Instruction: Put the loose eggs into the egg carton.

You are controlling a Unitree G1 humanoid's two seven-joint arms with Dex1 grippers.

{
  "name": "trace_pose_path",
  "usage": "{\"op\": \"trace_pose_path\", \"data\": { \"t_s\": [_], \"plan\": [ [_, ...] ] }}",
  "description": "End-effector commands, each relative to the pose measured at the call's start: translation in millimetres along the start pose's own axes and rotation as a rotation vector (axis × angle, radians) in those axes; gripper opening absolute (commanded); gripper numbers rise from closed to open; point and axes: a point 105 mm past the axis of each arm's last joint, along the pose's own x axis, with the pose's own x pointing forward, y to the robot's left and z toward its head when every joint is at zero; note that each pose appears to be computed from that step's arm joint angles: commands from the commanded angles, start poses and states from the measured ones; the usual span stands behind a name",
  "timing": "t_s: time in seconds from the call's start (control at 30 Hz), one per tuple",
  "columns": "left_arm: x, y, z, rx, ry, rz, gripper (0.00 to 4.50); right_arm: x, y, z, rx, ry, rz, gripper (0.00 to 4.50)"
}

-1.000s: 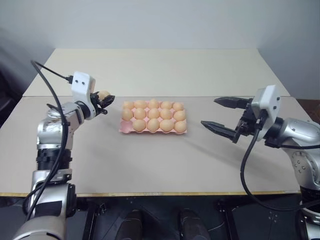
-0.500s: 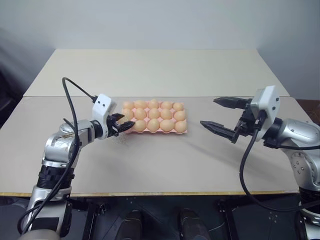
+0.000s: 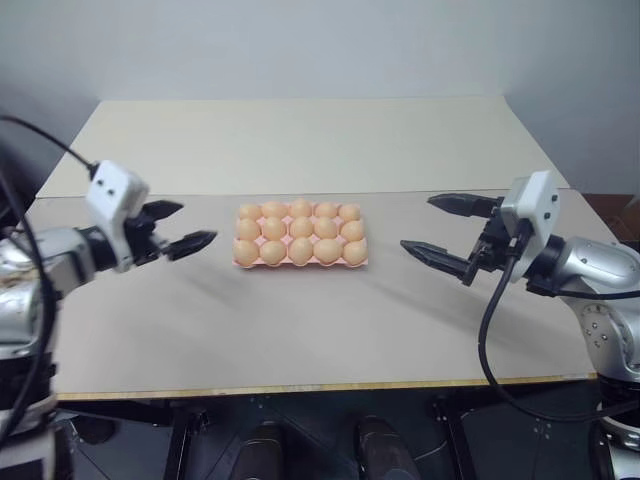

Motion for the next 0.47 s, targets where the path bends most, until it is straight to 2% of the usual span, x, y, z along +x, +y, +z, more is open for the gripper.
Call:
{"op": "trace_pose_path", "data": {
  "t_s": [0.03,0.17,0.33,0.47],
  "plan": [
    [-26.9,-4.5,12.2,0.07,-0.046,-0.049,4.45,-5.9,-2.2,8.6,-0.056,-0.011,-0.001,4.5],
    [-46.4,-19.8,2.6,0.036,-0.054,-0.112,4.45,-11.1,-1.2,-2.6,-0.025,0.019,0.011,4.5],
    [-49.7,-32.9,-2.6,0.012,-0.029,-0.145,4.45,-13.7,-0.9,-8.2,-0.023,0.039,0.025,4.5],
    [-49.1,-35.6,3.7,-0.027,-0.059,-0.159,4.45,-12.7,-1.9,-7.3,-0.024,0.04,0.036,4.5]
  ]
}}
